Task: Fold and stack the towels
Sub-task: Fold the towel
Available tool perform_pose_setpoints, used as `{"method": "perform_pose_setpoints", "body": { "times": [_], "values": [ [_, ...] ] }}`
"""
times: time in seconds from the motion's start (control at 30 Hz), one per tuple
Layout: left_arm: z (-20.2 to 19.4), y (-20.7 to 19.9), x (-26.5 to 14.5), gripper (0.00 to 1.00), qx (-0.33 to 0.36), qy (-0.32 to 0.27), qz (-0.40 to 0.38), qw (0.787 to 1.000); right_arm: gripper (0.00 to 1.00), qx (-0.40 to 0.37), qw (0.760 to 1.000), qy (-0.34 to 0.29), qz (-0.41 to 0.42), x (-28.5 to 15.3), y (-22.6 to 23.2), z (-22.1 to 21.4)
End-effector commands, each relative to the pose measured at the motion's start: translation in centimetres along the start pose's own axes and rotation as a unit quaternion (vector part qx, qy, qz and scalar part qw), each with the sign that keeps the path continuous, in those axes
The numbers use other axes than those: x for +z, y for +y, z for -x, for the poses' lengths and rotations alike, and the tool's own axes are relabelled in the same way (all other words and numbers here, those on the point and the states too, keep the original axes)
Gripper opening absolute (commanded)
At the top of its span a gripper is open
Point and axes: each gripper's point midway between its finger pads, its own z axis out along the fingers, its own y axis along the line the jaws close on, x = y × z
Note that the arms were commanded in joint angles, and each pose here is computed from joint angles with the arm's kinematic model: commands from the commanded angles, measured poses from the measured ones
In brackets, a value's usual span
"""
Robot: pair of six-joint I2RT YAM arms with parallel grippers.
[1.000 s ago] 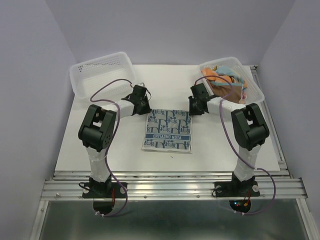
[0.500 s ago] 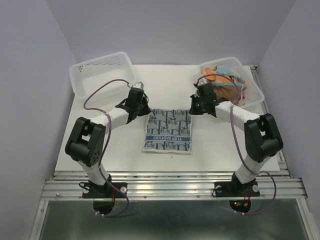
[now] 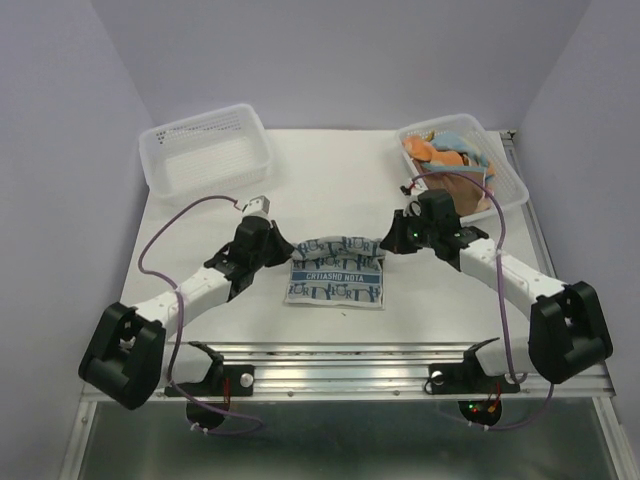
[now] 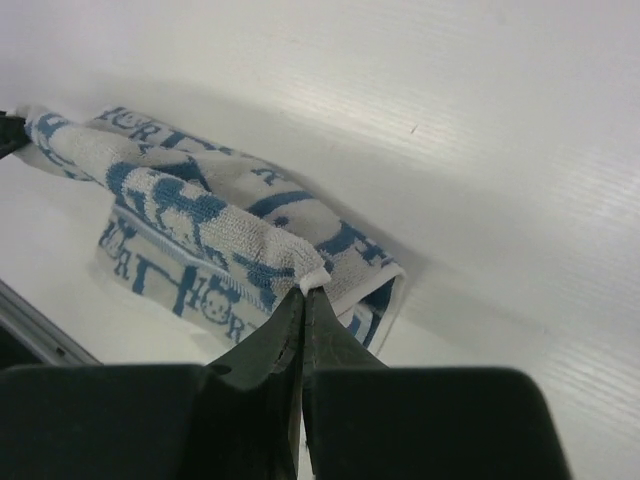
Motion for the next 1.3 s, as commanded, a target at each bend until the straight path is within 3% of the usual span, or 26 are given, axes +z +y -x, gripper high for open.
{"method": "perform_pose_setpoints", "body": {
  "times": [0.0,0.3,0.7,0.77,0.8,0.87,0.9,1.0,1.03,1.07,1.13,1.27],
  "values": [
    [-0.7,-0.3,-2.3,0.0,-0.037,-0.026,-0.028,0.999,0.01,0.009,0.997,0.003,0.071,-1.5,2.6,-1.8],
    [-3.5,0.9,-4.7,0.0,-0.062,-0.023,-0.051,0.996,0.01,0.022,0.996,0.024,0.087,-3.2,3.0,-5.3],
    [-7.7,1.8,-5.4,0.0,-0.07,0.036,-0.073,0.994,0.07,0.047,0.99,0.057,0.123,-3.3,3.0,-9.9],
    [-8.6,1.6,-5.8,0.1,-0.072,0.057,-0.083,0.992,0.1,0.054,0.987,0.064,0.138,-3.4,3.4,-10.5],
    [-9.0,1.7,-5.9,0.23,-0.074,0.066,-0.082,0.992,0.13,0.055,0.986,0.065,0.146,-3.4,3.6,-10.6],
    [-9.7,1.6,-6.5,0.4,-0.086,0.079,-0.091,0.989,0.21,0.067,0.98,0.084,0.171,-3.8,4.2,-11.9],
    [-10.6,2.2,-6.7,0.61,-0.093,0.092,-0.082,0.988,0.34,0.075,0.976,0.093,0.181,-4.1,4.4,-12.6],
    [-10.4,2.0,-7.6,0.83,-0.114,0.084,-0.09,0.986,0.66,0.085,0.976,0.096,0.175,-4.6,4.2,-13.4],
    [-10.8,2.4,-7.9,0.99,-0.118,0.087,-0.085,0.986,0.75,0.086,0.977,0.091,0.172,-5.0,4.2,-13.4],
    [-10.1,1.9,-8.4,0.99,-0.121,0.072,-0.096,0.985,0.79,0.088,0.979,0.086,0.163,-5.1,3.9,-13.4],
    [-9.3,2.1,-8.7,0.99,-0.124,0.056,-0.086,0.987,1.0,0.089,0.981,0.071,0.157,-5.7,4.0,-12.8],
    [-7.6,3.0,-8.6,0.99,-0.108,0.028,-0.045,0.993,1.0,0.086,0.986,0.043,0.138,-6.3,4.1,-11.0]
  ]
}}
